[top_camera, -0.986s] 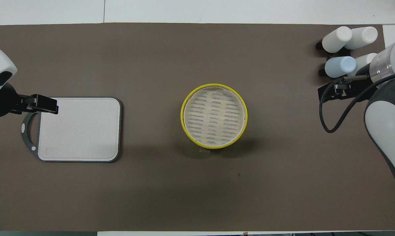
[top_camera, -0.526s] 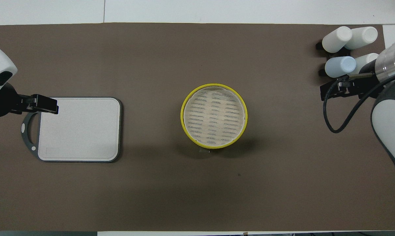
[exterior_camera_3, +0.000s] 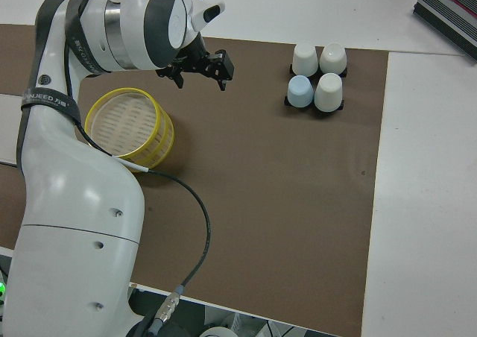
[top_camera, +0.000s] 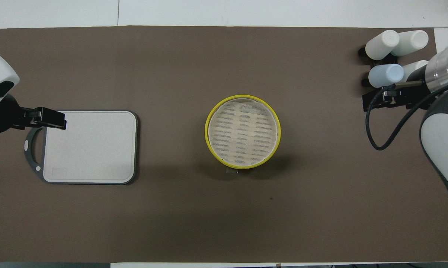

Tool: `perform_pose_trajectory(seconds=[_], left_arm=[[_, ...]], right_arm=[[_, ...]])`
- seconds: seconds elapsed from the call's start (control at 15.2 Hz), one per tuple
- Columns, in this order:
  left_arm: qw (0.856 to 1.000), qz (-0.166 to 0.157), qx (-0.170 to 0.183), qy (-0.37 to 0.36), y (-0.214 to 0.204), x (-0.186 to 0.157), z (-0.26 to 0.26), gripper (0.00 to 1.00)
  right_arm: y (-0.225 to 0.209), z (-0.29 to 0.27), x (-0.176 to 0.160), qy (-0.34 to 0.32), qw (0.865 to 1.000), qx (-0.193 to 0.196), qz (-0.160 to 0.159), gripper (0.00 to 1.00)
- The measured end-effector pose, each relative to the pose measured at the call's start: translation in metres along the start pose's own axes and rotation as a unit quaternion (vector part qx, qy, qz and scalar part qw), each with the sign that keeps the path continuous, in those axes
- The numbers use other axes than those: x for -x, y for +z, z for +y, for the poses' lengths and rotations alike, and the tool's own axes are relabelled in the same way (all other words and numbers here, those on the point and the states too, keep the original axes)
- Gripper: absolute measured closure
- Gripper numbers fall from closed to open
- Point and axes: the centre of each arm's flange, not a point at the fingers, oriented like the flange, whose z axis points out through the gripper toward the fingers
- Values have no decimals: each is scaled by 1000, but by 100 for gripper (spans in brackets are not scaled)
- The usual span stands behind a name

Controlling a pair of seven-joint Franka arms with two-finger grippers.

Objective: Place bun in steamer

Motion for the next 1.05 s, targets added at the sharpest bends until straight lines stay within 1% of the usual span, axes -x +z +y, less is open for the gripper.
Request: perform_pose_trajectory(seconds=[0.39,1.05], left_arm=[[1000,0,0,0,0,0,0,0],[1000,0,0,0,0,0,0,0]], right_arm=[[0,-20,1,-17,1000,0,0,0],[0,-11,1,-9,1000,0,0,0]])
